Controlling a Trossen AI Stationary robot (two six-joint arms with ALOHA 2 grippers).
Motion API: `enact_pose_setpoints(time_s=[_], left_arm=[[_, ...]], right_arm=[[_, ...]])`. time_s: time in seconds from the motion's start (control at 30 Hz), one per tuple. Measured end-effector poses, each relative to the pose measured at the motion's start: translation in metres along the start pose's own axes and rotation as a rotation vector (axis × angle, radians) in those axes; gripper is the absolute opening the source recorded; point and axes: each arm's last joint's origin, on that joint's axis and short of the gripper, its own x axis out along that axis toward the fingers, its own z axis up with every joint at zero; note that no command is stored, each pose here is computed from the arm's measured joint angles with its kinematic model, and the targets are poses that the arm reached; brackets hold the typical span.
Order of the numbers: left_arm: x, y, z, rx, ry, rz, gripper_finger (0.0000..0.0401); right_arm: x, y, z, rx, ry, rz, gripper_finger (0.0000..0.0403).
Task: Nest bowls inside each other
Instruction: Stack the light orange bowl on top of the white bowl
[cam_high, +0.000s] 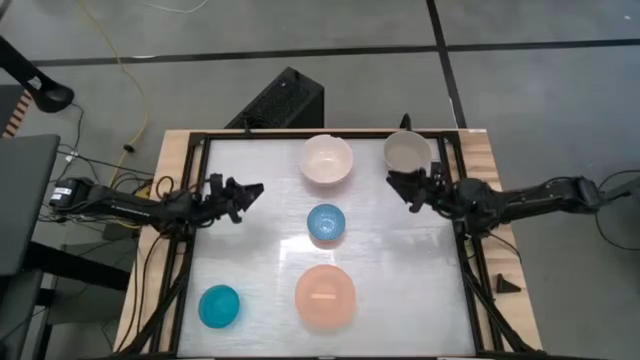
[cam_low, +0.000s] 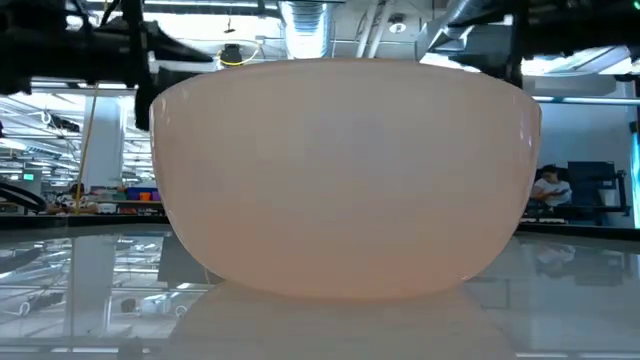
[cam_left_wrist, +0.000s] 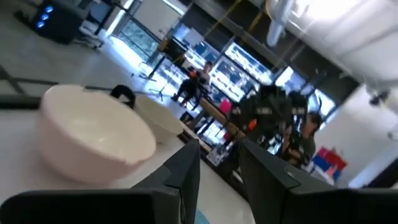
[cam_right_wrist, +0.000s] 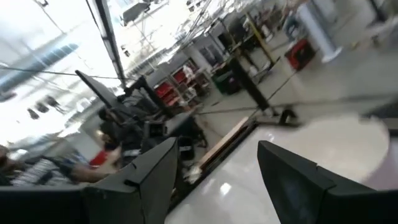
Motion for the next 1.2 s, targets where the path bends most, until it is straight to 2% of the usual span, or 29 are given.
enact_pose_setpoints(time_s=[0.17,0.27,0.37,0.47,0.63,0.73,1.0,1.2], left_arm=[[0.024,-0.020,0.023,0.164,0.081,-0.029,0.0100],[0.035,-0.030,0.038,0.263,0.119,0.010,0.0100],[0.043,-0.036,0.052,0.333,0.136,0.046,0.0100],[0.046,-0.039,0.062,0.365,0.126,0.045,0.0100],[0.048,-0.036,0.065,0.354,0.137,0.045,0.0100],[0.048,-0.034,0.064,0.352,0.155,0.049,0.0100],[0.047,-0.031,0.062,0.354,0.171,0.074,0.0100],[0.047,-0.031,0.063,0.305,0.148,0.111,0.0100]], right_arm=[[0.016,0.012,0.029,-0.236,0.081,-0.133,0.0260],[0.026,0.015,0.042,-0.308,0.194,-0.181,0.0260],[0.040,0.026,0.051,-0.294,0.333,-0.066,0.0260],[0.053,0.039,0.050,-0.228,0.490,0.066,0.0260],[0.068,0.062,0.032,-0.099,0.739,0.223,0.0260],[0.071,0.075,0.014,-0.075,0.874,0.258,0.0260],[0.076,0.081,-0.058,-0.076,1.193,0.151,0.0260],[0.080,0.087,-0.101,-0.017,1.279,0.107,0.0260]])
